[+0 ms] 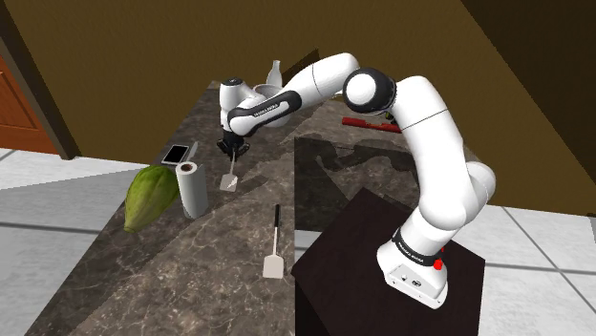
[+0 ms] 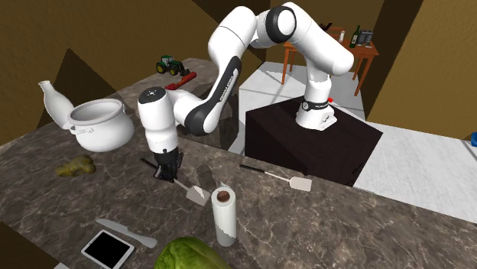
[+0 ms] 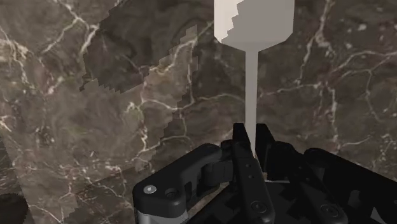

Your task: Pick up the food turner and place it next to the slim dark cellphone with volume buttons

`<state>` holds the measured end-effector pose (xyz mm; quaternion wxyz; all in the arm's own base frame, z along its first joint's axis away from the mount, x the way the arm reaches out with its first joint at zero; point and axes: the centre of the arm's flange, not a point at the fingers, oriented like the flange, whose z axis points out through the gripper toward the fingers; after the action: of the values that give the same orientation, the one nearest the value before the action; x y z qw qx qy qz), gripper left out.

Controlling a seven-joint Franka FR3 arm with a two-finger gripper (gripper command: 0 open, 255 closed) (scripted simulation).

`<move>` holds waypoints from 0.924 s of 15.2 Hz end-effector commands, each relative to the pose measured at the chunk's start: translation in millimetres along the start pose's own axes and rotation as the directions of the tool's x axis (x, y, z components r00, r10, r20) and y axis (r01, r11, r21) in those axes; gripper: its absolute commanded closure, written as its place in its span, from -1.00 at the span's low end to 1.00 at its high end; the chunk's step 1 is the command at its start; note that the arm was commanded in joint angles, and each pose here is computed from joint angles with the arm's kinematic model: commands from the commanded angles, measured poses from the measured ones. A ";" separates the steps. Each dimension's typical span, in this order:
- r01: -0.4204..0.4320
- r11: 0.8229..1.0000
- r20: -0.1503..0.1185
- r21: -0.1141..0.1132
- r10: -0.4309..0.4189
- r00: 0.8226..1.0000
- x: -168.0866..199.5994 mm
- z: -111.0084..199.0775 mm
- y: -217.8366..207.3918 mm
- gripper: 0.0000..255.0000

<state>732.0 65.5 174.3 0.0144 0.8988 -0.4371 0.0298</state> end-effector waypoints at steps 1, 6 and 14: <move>0.000 1.000 0.000 0.000 0.000 1.000 0.2 11.0 0.2 1.00; 0.000 1.000 0.000 0.000 0.000 1.000 -1.2 32.1 0.3 1.00; 0.000 1.000 0.000 0.000 0.000 1.000 -1.2 32.1 0.3 -1.00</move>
<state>732.4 64.6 142.2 0.0143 0.8988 -0.4371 0.0299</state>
